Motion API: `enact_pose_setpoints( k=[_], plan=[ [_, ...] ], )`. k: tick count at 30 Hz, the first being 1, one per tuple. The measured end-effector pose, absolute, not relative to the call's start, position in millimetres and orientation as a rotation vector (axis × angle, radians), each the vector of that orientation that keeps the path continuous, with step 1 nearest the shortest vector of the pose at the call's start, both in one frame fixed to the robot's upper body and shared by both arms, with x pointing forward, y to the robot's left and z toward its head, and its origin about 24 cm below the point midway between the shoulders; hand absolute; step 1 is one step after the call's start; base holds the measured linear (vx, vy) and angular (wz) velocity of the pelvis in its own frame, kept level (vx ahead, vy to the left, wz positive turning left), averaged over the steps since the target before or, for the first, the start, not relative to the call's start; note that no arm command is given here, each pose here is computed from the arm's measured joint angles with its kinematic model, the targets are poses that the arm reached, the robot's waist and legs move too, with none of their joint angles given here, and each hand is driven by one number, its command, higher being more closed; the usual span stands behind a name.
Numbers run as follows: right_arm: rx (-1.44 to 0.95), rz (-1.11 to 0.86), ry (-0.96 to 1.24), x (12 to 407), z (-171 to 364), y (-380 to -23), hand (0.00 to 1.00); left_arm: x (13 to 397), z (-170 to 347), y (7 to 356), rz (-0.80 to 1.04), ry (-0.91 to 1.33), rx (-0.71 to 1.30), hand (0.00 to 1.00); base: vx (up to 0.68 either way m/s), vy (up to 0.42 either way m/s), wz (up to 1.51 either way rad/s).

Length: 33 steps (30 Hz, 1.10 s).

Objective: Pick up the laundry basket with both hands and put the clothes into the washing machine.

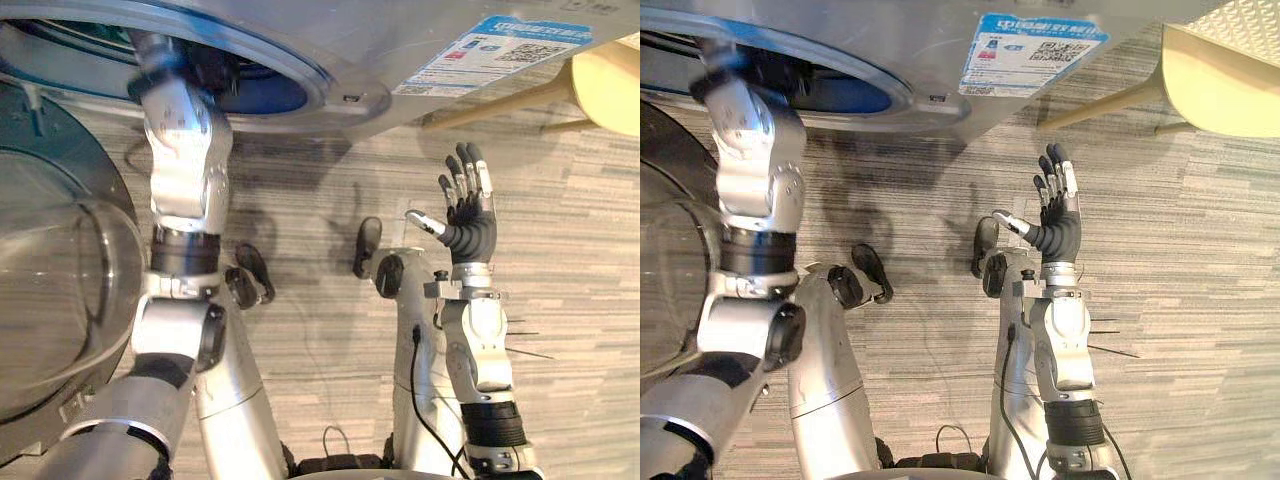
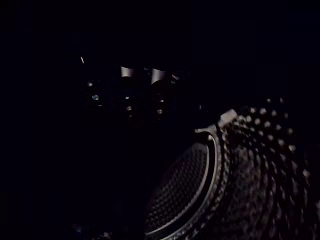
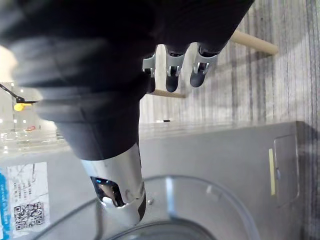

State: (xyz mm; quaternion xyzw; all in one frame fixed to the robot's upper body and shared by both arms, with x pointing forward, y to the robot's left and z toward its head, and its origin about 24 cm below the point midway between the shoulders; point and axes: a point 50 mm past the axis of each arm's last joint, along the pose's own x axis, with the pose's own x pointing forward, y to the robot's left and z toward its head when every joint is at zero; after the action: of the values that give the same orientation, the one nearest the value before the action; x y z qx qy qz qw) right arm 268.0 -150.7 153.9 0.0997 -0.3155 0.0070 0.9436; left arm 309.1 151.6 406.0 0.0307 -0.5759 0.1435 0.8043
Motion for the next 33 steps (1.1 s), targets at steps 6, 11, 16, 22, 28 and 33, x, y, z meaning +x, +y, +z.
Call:
enact_pose_setpoints(
  k=[6, 11, 16, 22, 28, 33],
  plan=[
    [0.242, 0.037, -0.72, 261, 166, -153, 0.0, 304, 425, 154, 0.481, -1.321, 0.451, 0.0, -0.04, 0.029, -0.02],
    [0.221, 0.108, -0.746, 258, 171, -147, 0.0, 329, 415, 157, 0.476, -1.145, 0.717, 0.0, -0.06, 0.027, -0.04],
    [0.214, 0.122, -0.75, 256, 174, -148, 0.0, 356, 390, 155, 0.361, -0.93, 0.767, 0.0, -0.01, 0.003, -0.01],
    [0.22, 0.111, -0.739, 255, 172, -149, 0.0, 345, 358, 166, 0.348, -0.933, 0.647, 0.0, -0.02, -0.001, 0.02],
    [0.21, 0.084, -0.709, 250, 163, -152, 0.0, 325, 279, 208, 0.463, -0.829, 0.403, 0.0, -0.05, -0.055, 0.1],
    [0.165, 0.059, -0.677, 247, 156, -150, 0.0, 310, 199, 222, 0.5, -0.621, 0.192, 0.0, -0.01, -0.071, 0.19]
  ],
)
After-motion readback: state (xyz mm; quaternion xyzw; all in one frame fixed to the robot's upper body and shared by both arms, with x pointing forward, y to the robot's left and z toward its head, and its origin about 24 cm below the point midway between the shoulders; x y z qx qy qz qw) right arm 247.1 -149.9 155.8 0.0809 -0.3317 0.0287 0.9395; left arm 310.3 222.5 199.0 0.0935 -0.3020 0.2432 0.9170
